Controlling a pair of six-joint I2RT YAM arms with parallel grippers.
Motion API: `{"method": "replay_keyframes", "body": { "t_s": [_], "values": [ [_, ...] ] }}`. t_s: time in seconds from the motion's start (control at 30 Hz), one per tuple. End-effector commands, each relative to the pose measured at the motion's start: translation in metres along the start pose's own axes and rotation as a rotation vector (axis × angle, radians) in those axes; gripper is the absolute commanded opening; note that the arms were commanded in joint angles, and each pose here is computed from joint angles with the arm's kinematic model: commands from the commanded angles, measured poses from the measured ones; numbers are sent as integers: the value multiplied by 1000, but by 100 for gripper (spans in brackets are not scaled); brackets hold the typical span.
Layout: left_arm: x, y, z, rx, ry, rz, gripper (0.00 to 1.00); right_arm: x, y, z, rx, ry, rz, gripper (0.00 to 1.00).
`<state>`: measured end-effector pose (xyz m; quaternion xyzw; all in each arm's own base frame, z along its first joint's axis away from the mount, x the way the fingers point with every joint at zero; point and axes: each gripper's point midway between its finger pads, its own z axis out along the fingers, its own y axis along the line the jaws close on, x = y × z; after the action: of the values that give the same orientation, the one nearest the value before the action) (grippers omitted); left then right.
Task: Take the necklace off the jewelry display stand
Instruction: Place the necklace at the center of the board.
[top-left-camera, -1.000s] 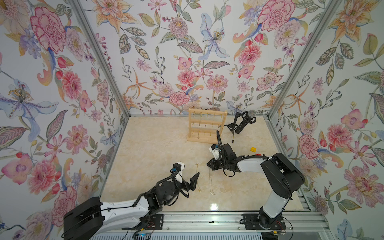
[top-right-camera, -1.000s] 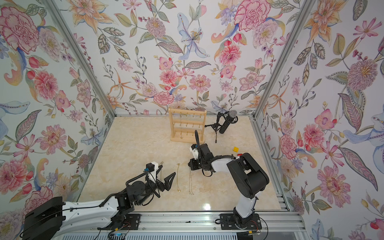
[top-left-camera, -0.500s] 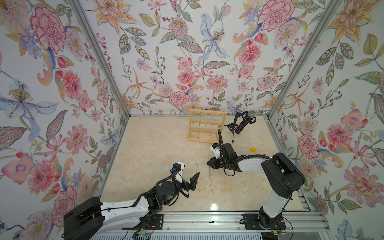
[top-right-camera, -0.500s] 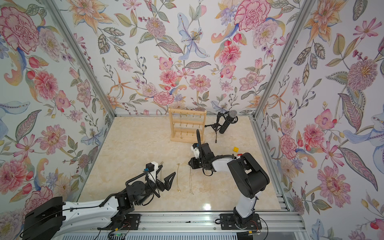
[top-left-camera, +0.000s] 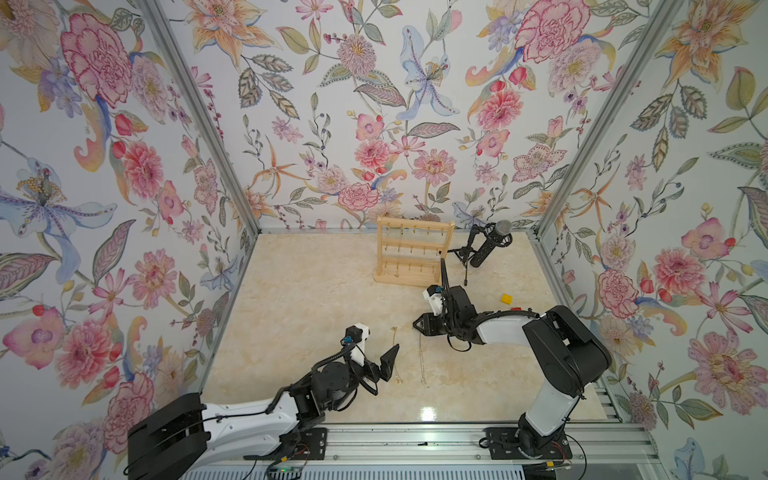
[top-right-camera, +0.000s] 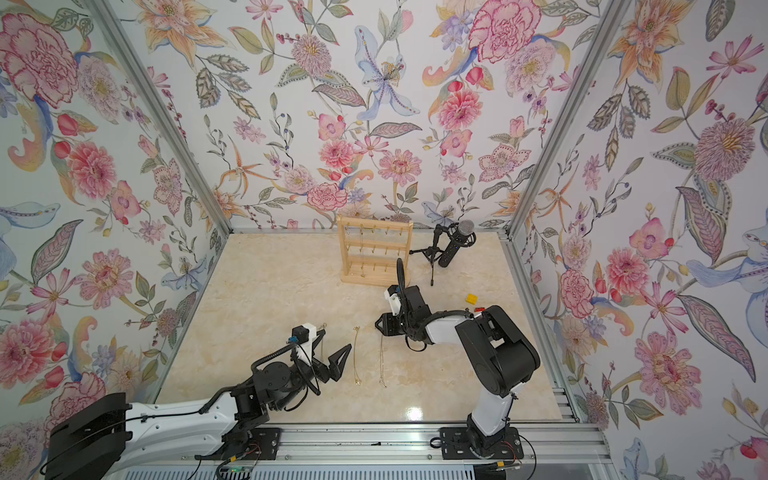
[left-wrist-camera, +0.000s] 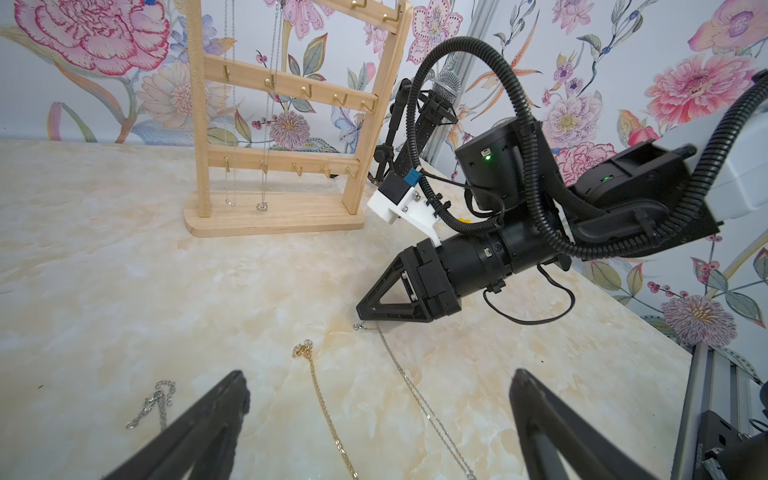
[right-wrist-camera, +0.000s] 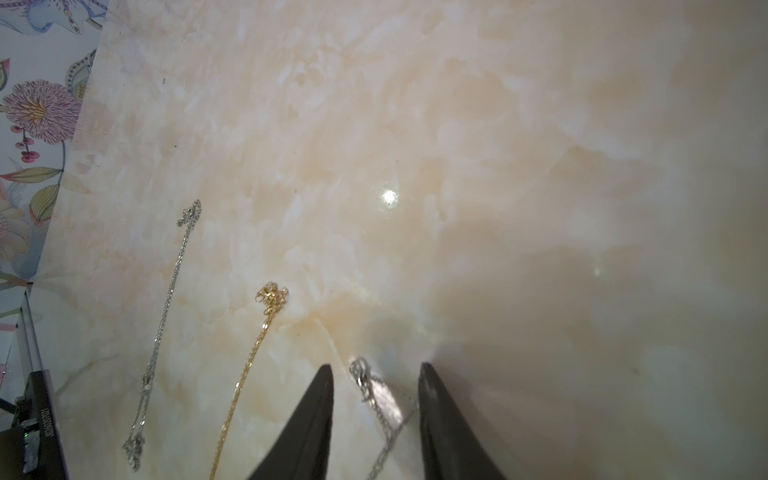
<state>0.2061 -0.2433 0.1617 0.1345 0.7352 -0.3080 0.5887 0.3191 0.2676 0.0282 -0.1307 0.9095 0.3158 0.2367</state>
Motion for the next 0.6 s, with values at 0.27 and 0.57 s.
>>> {"method": "replay_keyframes", "body": {
  "t_s": [0.27,0.57],
  "values": [
    [-7,-8,9,15,4,23,97,1,2,-8,-22,-20,41,44],
    [21,-31,41,-31,258,4,74,3,-2,-8,-15,-22,69,46]
  ]
}}
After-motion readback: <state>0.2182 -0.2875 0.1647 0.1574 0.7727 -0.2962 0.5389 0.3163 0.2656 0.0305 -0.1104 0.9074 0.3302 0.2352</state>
